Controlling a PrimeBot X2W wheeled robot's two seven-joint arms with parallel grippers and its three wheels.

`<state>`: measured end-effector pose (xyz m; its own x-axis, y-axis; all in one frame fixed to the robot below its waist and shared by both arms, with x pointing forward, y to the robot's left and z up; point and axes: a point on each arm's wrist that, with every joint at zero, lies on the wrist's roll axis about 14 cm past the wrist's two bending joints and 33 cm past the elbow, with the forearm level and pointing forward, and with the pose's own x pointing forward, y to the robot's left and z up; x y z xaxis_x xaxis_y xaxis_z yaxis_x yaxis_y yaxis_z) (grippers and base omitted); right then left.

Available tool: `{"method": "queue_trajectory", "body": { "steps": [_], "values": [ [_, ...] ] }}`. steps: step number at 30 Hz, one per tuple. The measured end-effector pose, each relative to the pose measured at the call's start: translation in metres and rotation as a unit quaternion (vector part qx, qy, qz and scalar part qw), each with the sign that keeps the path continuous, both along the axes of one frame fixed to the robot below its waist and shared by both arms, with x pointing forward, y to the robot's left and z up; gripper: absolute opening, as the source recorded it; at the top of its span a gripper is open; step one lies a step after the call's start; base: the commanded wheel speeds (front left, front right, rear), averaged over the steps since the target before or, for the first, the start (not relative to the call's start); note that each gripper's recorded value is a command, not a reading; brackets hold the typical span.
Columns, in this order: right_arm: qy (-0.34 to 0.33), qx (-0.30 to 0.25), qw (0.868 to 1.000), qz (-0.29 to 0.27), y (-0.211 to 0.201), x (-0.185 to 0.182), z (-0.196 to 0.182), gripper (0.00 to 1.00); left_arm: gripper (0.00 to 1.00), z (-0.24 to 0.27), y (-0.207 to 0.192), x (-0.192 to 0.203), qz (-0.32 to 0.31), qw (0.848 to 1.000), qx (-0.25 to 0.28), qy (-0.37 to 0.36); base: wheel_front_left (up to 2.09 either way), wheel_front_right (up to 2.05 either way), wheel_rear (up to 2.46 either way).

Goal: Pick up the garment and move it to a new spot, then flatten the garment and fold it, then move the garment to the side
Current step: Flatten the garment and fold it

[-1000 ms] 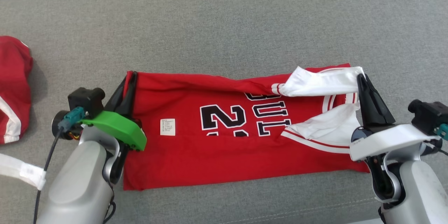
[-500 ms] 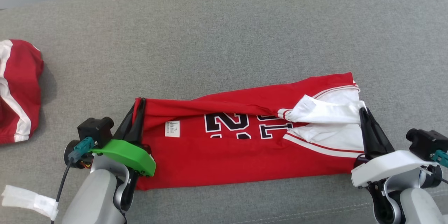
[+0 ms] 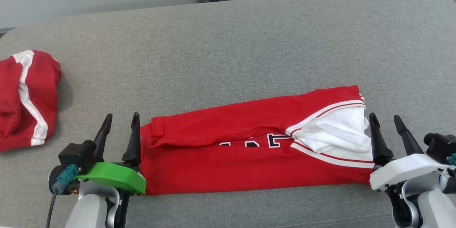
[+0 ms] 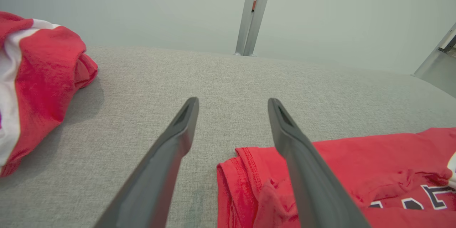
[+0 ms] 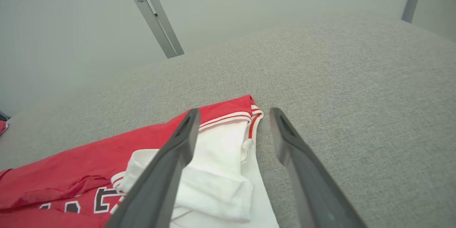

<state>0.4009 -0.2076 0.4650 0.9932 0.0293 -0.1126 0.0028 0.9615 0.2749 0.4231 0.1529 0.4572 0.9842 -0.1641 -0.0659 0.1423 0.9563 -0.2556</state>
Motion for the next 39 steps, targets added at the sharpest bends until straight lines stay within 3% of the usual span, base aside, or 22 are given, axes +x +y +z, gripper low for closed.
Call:
{"method": "queue_trajectory", "body": {
  "steps": [13, 27, 29, 30, 31, 32, 39],
  "values": [
    [0.069, -0.033, 0.997, 0.025, 0.008, 0.026, -0.03, 1.0, 1.0, 0.013, 0.043, -0.02, 0.072, 0.997, 0.018, -0.023, 0.0, 0.0, 0.0],
    [0.177, -0.035, 0.983, 0.04, 0.017, 0.017, -0.095, 1.0, 1.0, 0.008, 0.06, -0.03, 0.104, 0.994, 0.02, -0.016, 0.0, 0.0, 0.0],
    [0.185, -0.029, 0.981, 0.042, 0.019, 0.015, -0.097, 0.56, 1.0, 0.01, 0.06, -0.03, 0.105, 0.994, 0.02, -0.018, 0.0, 0.0, 0.0],
    [0.19, -0.022, 0.981, 0.042, 0.02, 0.015, -0.099, 0.15, 1.0, 0.011, 0.06, -0.03, 0.105, 0.994, 0.02, -0.019, 0.0, 0.0, 0.0],
    [0.192, -0.016, 0.98, 0.041, 0.021, 0.014, -0.099, 0.04, 1.0, 0.012, 0.059, -0.029, 0.104, 0.994, 0.02, -0.021, 0.0, 0.0, 0.0],
    [0.192, -0.013, 0.98, 0.041, 0.022, 0.014, -0.099, 0.0, 1.0, 0.013, 0.058, -0.029, 0.103, 0.994, 0.02, -0.023, 0.0, 0.0, 0.0],
    [0.189, 0.003, 0.982, 0.025, 0.011, 0.014, -0.094, 0.0, 1.0, 0.018, 0.057, -0.031, 0.101, 0.994, 0.025, -0.031, 0.0, 0.0, 0.0]
  ]
}}
